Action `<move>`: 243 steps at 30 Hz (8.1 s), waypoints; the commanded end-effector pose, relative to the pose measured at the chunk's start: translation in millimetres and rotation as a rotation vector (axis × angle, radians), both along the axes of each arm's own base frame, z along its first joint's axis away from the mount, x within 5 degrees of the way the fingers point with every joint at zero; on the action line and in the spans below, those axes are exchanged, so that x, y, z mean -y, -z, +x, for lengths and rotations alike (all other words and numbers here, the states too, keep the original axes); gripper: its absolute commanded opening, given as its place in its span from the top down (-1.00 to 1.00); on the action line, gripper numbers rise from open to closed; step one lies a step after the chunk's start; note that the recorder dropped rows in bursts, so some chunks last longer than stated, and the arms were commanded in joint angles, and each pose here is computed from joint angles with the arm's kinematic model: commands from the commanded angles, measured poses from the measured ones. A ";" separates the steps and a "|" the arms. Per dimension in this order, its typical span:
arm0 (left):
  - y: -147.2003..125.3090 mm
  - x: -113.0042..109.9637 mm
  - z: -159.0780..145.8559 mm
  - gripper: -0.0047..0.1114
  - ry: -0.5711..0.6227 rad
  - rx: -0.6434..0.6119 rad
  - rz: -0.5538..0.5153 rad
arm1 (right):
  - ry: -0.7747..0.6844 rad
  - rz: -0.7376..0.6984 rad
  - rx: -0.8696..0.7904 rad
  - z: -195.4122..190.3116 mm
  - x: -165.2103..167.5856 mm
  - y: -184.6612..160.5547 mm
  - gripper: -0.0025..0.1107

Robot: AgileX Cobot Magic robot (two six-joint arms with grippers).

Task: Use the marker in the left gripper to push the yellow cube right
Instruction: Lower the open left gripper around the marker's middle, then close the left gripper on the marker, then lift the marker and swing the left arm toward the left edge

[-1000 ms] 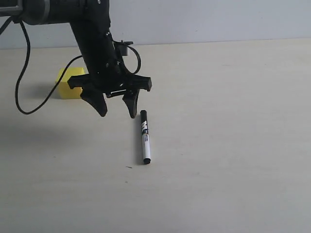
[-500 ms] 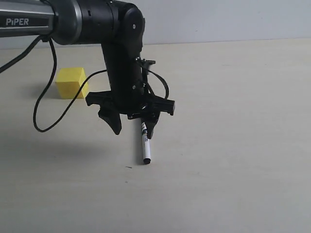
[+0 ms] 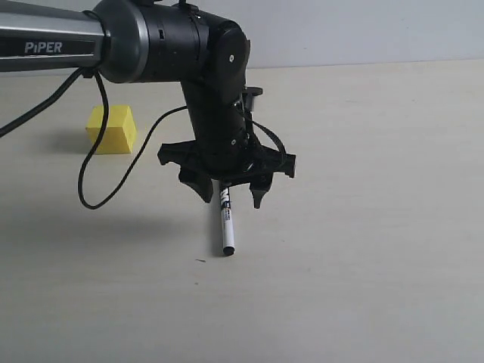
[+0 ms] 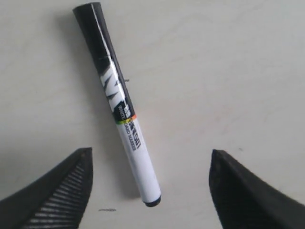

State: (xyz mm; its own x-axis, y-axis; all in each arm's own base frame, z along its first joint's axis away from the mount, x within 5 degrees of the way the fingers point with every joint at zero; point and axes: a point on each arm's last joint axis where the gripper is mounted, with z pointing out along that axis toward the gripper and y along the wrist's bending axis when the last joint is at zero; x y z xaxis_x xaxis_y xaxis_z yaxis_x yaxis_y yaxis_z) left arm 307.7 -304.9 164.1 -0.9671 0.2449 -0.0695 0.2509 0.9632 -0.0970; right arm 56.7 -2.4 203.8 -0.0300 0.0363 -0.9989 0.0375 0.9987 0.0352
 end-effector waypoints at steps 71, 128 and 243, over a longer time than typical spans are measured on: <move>33.6 -7.9 16.3 -0.24 -0.220 -0.163 0.068 | 0.005 -0.003 0.013 -0.3 0.3 0.2 0.96; 42.0 -3.7 13.2 0.49 -0.198 -0.165 0.075 | 0.005 -0.003 0.013 -0.3 0.3 0.2 0.96; -61.8 -310.1 104.6 0.92 1.193 0.147 0.390 | 0.005 -0.006 0.012 -0.3 0.3 0.2 0.96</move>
State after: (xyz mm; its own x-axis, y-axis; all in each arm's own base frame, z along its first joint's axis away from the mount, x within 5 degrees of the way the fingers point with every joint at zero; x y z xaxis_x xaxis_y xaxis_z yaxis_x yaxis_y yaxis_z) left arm 400.2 -7.6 238.2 -0.1330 0.9864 0.0964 0.9582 0.1031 0.2670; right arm 56.7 -2.4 203.8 -0.0300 0.0363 -0.9989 0.0375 0.9987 0.0352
